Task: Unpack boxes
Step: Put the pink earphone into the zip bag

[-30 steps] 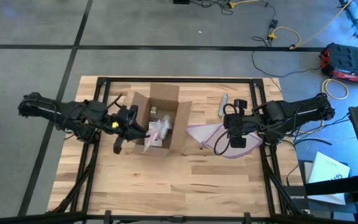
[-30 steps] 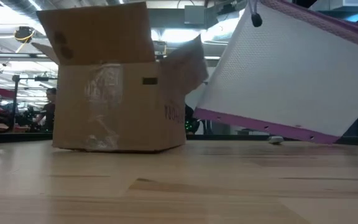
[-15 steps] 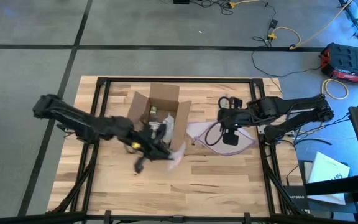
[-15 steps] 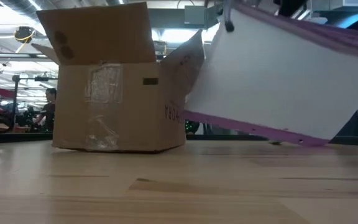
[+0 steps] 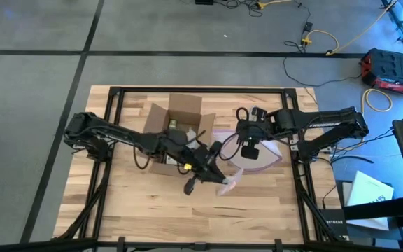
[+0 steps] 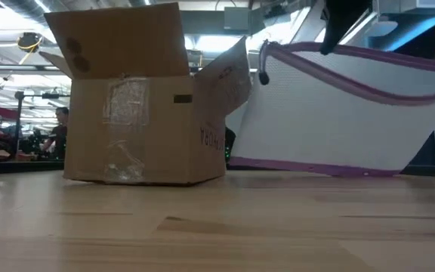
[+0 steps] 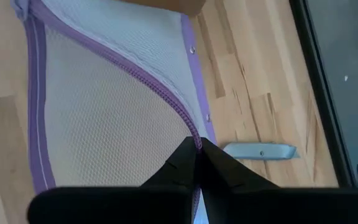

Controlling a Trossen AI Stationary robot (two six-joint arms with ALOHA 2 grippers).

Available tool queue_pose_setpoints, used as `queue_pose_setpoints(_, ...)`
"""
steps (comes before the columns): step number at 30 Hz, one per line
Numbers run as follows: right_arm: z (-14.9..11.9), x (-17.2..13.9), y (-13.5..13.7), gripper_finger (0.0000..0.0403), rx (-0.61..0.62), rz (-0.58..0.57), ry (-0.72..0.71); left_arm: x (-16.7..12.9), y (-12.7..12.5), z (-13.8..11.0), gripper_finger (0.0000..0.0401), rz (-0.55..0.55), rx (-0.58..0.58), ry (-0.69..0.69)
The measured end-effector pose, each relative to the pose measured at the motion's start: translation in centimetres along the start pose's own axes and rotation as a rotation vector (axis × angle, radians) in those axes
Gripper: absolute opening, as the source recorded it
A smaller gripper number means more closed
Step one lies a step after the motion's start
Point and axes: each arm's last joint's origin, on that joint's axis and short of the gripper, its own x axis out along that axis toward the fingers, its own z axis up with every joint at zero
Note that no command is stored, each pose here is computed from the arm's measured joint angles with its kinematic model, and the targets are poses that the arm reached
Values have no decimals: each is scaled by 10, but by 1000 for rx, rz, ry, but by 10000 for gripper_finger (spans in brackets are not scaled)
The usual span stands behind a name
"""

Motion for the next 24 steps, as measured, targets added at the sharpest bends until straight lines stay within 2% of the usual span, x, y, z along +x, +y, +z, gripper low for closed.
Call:
queue_pose_setpoints(4,2,3,-9,0,45,-9,3,11,8,-22,0,104,40,44)
queue_pose_setpoints(9,6,4,-9,0,102,34,-15,18,19,-33,0,204,153,11)
queue_pose_setpoints(11,7,3,-8,0,116,56,-28,22,25,-44,0,255,174,37)
queue_pose_setpoints(18,9,3,-7,0,152,83,-40,33,37,-80,0,306,157,123)
queue_pose_setpoints(22,9,3,-6,0,160,117,-30,34,42,-85,0,396,155,118)
queue_pose_setpoints(24,9,3,-6,0,167,120,-35,33,45,-85,0,461,191,124)
